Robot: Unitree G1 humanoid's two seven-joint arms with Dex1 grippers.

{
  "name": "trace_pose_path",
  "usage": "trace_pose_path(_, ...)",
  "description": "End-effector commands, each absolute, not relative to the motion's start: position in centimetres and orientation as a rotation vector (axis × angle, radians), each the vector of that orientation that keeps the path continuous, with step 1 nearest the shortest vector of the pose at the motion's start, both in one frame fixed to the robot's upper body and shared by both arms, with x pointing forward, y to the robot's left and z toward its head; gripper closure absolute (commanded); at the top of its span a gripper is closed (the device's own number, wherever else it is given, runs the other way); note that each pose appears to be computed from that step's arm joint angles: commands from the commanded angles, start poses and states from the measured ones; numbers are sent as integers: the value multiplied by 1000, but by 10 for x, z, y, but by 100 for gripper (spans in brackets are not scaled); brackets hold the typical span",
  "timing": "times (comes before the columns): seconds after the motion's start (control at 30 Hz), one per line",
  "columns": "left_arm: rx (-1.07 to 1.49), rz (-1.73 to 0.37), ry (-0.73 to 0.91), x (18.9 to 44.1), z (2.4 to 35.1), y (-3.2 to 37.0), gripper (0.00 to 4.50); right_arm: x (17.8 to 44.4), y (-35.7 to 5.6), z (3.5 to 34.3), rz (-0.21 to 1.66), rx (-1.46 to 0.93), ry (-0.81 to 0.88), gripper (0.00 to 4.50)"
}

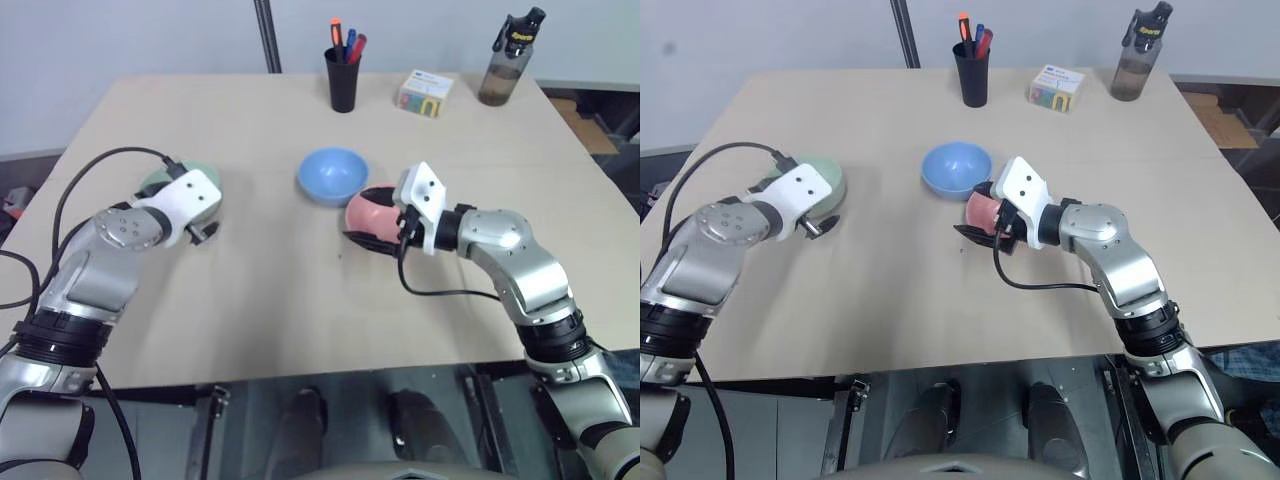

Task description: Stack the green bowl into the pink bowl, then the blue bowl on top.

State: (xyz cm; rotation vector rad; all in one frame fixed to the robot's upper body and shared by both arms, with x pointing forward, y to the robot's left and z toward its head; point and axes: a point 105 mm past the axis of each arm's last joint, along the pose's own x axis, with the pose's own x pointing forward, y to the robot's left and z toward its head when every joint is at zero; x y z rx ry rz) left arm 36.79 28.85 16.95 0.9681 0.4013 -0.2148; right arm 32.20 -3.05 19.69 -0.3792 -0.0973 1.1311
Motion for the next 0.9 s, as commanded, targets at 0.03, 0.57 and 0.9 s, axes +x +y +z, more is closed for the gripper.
trace_pose_path(0.03, 1013, -215, 394, 383, 176, 286, 149, 311, -20, 228, 1148, -333, -247, 65)
trace_pose_path(0.57, 921, -590, 150, 372, 226, 202, 425, 317, -70, 218, 986, -365, -189, 65)
trace_pose_path(0.9, 895, -1092, -100, 365, 238, 80, 425, 310, -123, 205, 731, -399, -114, 65)
